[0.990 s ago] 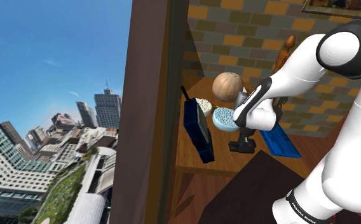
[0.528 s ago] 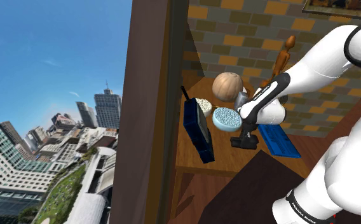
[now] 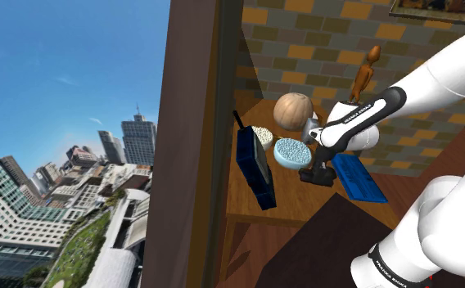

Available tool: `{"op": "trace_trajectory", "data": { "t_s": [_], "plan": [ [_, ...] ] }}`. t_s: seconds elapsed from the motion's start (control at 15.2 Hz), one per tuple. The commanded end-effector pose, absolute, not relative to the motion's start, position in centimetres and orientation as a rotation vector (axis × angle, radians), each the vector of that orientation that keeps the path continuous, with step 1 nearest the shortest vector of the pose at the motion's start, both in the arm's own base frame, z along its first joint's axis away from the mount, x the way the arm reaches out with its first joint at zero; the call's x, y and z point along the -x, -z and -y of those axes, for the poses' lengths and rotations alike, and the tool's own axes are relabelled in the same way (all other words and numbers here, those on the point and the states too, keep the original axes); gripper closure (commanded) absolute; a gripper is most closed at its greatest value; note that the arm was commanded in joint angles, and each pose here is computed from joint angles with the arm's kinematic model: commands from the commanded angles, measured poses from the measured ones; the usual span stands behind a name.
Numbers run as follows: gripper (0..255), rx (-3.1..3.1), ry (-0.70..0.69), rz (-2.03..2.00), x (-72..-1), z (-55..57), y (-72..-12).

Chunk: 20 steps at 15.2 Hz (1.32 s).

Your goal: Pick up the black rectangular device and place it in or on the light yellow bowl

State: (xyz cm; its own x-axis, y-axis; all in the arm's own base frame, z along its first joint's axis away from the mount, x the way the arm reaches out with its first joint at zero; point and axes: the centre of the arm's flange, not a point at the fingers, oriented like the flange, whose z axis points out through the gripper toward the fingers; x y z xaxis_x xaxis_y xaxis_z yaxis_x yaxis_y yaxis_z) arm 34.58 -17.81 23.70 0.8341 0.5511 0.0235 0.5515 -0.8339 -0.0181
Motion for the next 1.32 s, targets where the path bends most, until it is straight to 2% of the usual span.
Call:
{"op": "trace_trajectory", "data": {
  "t_s": [0.0, 0.86, 1.25],
  "plan": [
    [255, 2.986, 0.025, 0.899, -34.5, 17.7, -24.8],
    [255, 2.986, 0.025, 0.899, -34.5, 17.7, -31.4],
    [255, 2.986, 0.025, 0.899, -42.4, 18.7, -31.4]
  ]
}}
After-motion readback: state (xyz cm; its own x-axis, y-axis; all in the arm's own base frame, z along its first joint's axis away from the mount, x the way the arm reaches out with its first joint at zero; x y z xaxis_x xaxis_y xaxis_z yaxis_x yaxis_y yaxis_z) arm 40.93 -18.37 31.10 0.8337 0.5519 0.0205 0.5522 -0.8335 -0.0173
